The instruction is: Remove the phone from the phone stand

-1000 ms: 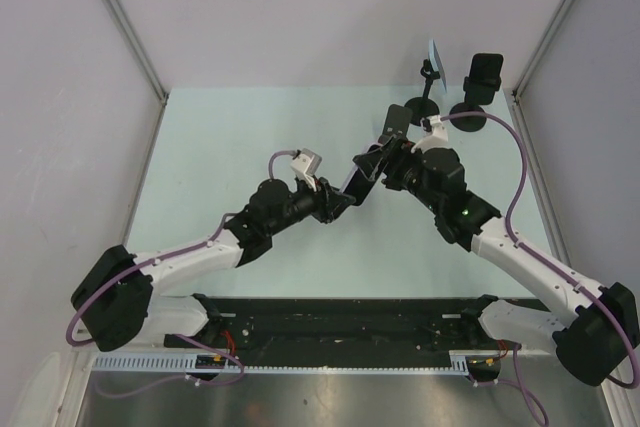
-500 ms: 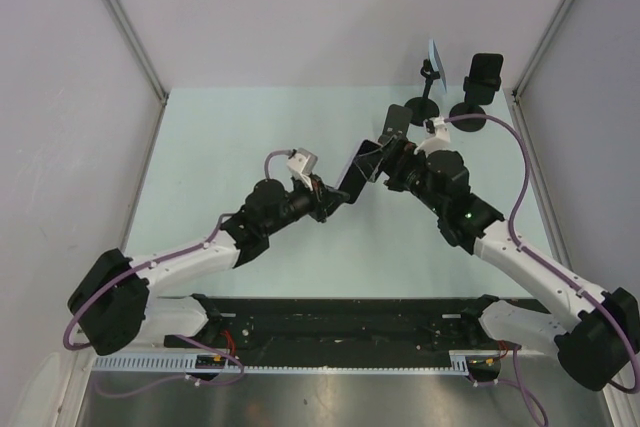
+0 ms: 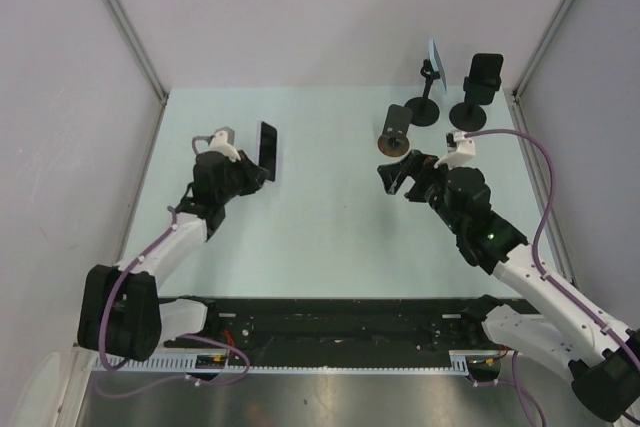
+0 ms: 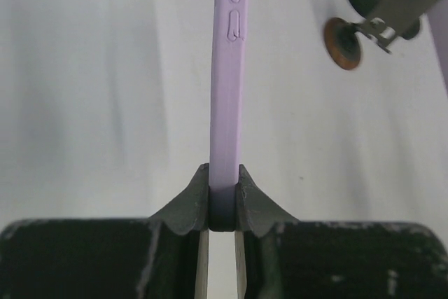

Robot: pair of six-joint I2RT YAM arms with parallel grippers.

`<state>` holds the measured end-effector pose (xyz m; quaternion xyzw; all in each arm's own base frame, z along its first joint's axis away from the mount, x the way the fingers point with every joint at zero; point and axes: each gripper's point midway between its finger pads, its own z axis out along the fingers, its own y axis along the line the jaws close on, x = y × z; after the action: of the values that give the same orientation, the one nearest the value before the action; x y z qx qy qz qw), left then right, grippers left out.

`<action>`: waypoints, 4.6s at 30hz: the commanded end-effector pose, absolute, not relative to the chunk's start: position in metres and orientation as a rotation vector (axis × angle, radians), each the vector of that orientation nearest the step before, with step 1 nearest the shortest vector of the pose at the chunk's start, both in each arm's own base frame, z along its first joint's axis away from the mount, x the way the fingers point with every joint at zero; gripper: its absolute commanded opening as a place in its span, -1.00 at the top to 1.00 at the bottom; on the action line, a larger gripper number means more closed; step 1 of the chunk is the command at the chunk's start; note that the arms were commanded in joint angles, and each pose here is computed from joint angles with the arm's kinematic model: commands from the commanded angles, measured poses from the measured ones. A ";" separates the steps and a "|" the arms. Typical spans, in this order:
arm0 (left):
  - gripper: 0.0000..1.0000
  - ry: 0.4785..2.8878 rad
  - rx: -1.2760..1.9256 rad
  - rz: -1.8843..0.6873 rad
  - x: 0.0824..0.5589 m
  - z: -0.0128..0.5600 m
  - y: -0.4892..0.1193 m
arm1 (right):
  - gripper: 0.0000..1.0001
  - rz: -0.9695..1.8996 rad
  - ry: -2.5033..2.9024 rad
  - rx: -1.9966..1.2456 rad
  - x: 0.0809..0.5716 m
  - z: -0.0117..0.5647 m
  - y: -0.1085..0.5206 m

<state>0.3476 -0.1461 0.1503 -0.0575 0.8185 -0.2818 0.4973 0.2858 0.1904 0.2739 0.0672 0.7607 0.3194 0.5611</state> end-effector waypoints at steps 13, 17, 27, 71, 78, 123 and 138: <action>1.00 2.211 -0.353 -0.424 0.395 0.122 0.041 | -1.00 0.618 1.828 0.034 0.280 0.244 0.175; 1.00 2.275 -0.360 -0.389 0.390 0.106 0.072 | -1.00 0.642 1.828 0.009 0.278 0.241 0.181; 0.99 2.379 -0.432 -0.515 0.374 0.062 0.107 | -0.99 0.637 1.848 -0.013 0.277 0.232 0.186; -1.00 2.606 -0.327 0.423 0.361 0.038 0.133 | -1.00 0.642 1.874 -0.050 0.276 0.219 0.193; -1.00 2.654 -0.315 0.478 0.354 0.026 0.138 | -0.99 0.635 1.871 -0.051 0.276 0.218 0.193; -1.00 2.298 -0.315 -0.031 0.375 0.146 0.059 | -1.00 0.615 1.849 0.044 0.289 0.231 0.175; -1.00 1.847 -0.027 -0.377 0.299 0.248 -0.037 | -0.99 0.162 1.937 0.219 0.371 0.222 0.132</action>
<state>0.3041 -0.0083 0.2272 -0.0587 0.8223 -0.1302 0.5508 0.3368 0.1456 0.1943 0.0716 0.8392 0.1206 0.5254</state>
